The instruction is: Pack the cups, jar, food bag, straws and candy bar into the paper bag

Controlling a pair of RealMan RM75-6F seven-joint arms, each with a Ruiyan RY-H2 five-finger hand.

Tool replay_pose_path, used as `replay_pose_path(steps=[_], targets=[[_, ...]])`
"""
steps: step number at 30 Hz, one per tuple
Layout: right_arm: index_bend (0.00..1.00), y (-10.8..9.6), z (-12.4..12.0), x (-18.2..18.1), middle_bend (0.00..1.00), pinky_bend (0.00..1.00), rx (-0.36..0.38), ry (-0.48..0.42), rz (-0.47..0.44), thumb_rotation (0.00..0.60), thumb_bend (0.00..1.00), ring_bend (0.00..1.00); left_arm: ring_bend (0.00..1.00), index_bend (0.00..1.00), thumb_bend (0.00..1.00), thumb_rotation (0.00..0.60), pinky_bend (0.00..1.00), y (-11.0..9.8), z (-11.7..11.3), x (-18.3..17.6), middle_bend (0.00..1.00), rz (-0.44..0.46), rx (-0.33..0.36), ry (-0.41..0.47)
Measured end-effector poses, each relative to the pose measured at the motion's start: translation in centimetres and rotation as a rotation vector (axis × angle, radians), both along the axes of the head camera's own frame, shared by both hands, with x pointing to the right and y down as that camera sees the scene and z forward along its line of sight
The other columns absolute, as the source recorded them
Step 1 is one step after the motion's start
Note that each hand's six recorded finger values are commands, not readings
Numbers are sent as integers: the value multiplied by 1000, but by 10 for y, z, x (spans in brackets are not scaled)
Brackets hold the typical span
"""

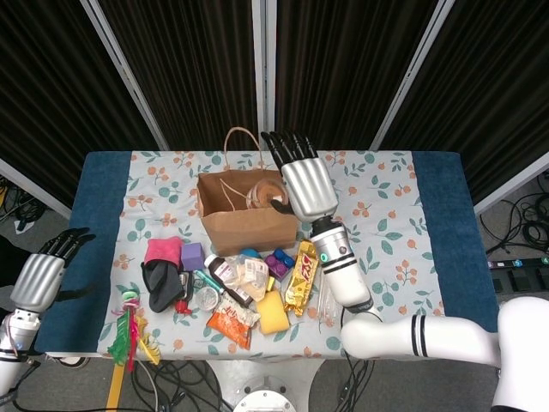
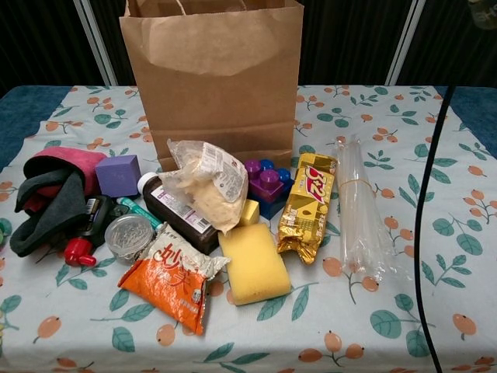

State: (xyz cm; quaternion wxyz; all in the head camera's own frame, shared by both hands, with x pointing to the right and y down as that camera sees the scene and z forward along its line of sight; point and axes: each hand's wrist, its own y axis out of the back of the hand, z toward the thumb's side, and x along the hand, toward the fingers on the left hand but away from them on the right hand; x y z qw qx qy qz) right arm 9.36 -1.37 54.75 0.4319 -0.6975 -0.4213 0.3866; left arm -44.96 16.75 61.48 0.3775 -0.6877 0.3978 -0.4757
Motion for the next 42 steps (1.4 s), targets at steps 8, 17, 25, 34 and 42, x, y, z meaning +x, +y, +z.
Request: replay_pose_path(steps=[8,17,25,34,42], targets=[[7,11,-20,37,146,72,42,1,8,600,0,2,155,231,128,600,250,1,-4,5,239,10,11,3],[115,71,5,134,212,142,-31,268,-100,600,0,50,155,231,127,600,250,3,-4,8,239,4,11,5],[151,132,58,192,226,144,-190,419,-223,600,0,60,155,231,128,600,250,5,-2,12,238,8,13,9],[152,157,85,152,220,145,-206,350,-385,600,0,60,155,231,127,600,250,5,-11,0,239,-22,38,-6],[161,164,83,79,199,142,-156,213,-458,600,0,52,155,231,127,600,250,9,-15,-9,239,-45,49,-12]])
